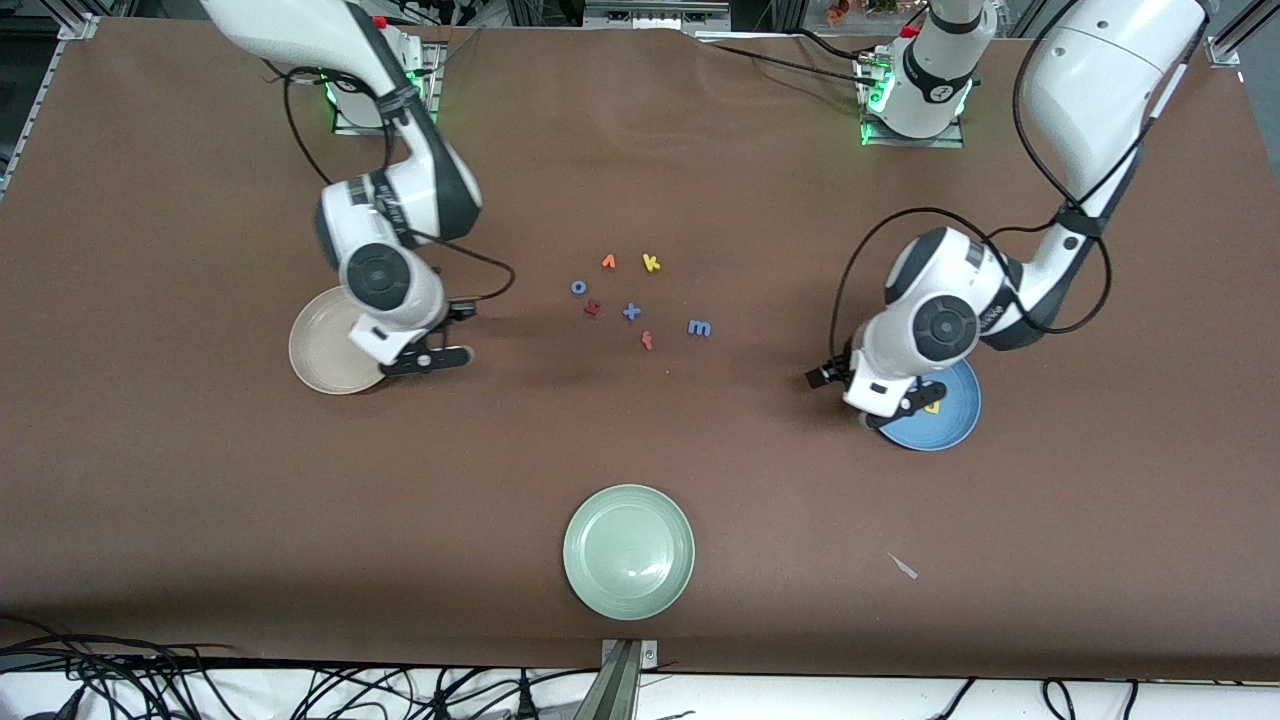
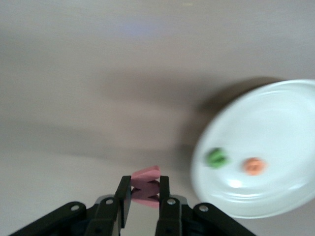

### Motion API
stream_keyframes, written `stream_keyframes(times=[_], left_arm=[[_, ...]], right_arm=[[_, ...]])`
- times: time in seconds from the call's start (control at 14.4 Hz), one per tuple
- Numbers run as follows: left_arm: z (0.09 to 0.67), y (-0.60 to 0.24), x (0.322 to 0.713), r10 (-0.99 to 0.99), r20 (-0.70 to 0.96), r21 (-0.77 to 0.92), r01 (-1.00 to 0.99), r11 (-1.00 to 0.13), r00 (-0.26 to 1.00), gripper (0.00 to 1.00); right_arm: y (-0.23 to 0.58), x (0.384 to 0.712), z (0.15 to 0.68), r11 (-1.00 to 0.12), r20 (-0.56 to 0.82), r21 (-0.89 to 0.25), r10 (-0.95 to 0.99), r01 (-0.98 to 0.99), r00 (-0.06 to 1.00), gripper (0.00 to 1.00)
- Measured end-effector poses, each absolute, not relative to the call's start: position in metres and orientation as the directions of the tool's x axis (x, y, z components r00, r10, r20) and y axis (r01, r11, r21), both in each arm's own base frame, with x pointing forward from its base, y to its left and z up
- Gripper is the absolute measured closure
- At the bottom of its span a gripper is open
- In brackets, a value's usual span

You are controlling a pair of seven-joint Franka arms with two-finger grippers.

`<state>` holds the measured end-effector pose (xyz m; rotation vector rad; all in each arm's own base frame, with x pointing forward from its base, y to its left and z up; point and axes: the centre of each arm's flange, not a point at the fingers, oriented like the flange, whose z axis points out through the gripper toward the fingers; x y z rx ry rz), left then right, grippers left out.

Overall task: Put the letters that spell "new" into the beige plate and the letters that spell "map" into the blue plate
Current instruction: 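Place the w on the white plate while the left gripper reaches the m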

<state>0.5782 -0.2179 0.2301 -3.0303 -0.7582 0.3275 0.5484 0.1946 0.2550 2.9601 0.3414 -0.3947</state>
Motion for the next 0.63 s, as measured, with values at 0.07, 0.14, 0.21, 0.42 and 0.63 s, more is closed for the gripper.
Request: stream_keyframes(times=[0.07,0.14,0.21,0.42,0.63], left_arm=[[0.233,-0.236,0.572,0.499,-0.199,-0.056,0.498,-0.865,0.844,0.0],[0.234,-0.254,0.565,0.533,-0.193,-0.064,0.531,-0.845,0.824,0.0],[0.234,-0.271,0.558,0.572,-0.185,-0.07,0.57,-0.819,0.799,0.0],[0.235,-0.322,0.538,0.692,-0.159,-0.052,0.694,-0.718,0.704,0.0],[0.226,-0.373,0.509,0.787,-0.155,-0.044,0.792,-0.609,0.596,0.0]], right_arm=[[0.171,0.554,0.255,-0.958,-0.287,0.099,0.232,0.27,0.93,0.74],[0.151,0.558,0.253,-0.953,-0.298,0.096,0.249,0.289,0.921,0.74],[0.134,0.559,0.25,-0.949,-0.31,0.093,0.26,0.302,0.914,0.74],[0.098,0.554,0.238,-0.94,-0.32,0.087,0.286,0.329,0.903,0.74],[0.088,0.542,0.226,-0.938,-0.267,0.087,0.303,0.336,0.915,0.73]])
